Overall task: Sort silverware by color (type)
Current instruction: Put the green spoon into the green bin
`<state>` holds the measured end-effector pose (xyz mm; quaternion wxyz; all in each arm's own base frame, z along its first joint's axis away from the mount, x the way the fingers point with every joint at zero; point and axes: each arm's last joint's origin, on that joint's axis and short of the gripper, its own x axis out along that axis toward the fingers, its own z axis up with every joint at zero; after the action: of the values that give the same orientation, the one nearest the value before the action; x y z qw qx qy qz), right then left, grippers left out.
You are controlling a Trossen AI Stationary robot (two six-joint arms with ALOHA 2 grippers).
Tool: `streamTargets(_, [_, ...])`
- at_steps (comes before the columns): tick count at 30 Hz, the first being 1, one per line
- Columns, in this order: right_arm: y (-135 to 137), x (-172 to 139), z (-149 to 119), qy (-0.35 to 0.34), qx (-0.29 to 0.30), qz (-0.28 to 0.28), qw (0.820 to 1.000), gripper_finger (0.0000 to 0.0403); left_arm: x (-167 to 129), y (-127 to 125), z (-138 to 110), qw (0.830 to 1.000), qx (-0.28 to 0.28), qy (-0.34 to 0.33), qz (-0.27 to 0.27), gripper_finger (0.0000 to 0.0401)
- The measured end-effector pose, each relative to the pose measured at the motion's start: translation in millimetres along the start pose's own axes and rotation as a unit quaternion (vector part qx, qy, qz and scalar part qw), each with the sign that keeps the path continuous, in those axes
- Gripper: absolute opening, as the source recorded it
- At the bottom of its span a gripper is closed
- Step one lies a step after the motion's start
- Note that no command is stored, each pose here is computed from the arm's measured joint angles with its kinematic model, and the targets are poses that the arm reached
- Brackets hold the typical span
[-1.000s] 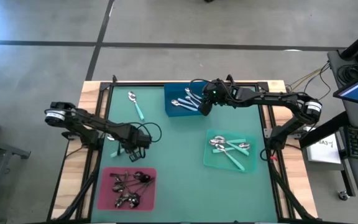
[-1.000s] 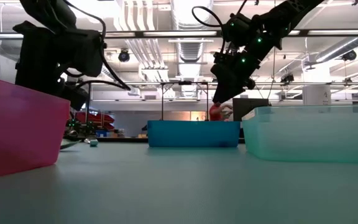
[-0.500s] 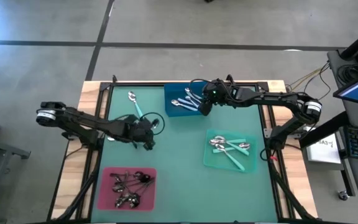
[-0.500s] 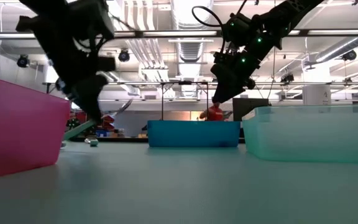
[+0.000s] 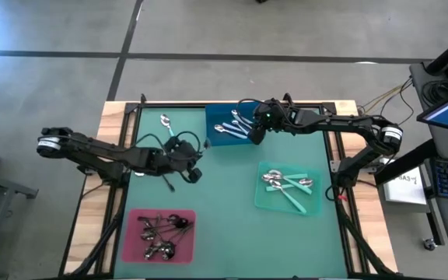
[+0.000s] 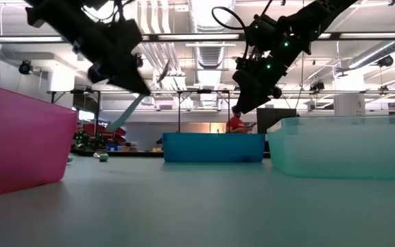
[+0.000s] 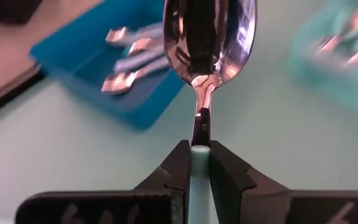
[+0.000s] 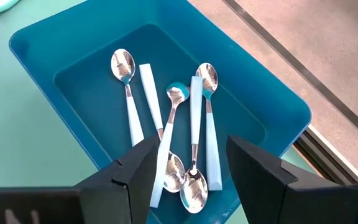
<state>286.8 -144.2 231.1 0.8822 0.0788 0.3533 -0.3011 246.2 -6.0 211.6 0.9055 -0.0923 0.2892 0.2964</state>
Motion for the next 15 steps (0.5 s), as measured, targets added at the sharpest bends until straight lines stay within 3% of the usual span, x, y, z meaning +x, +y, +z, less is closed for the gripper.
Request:
streamTargets(10, [0.1,0.1,0.7,-0.004,0.003,0.000,1.000,0.0183,-6.0,-15.4,23.6,0.990,-0.031,-0.103,-0.086,0.0021])
streamTargets(15, [0.8,1.8,5.8,-0.031,0.067,0.005,0.997,0.0183,-9.5,-23.6,32.2,0.980,-0.055,-0.160,-0.103,0.0021])
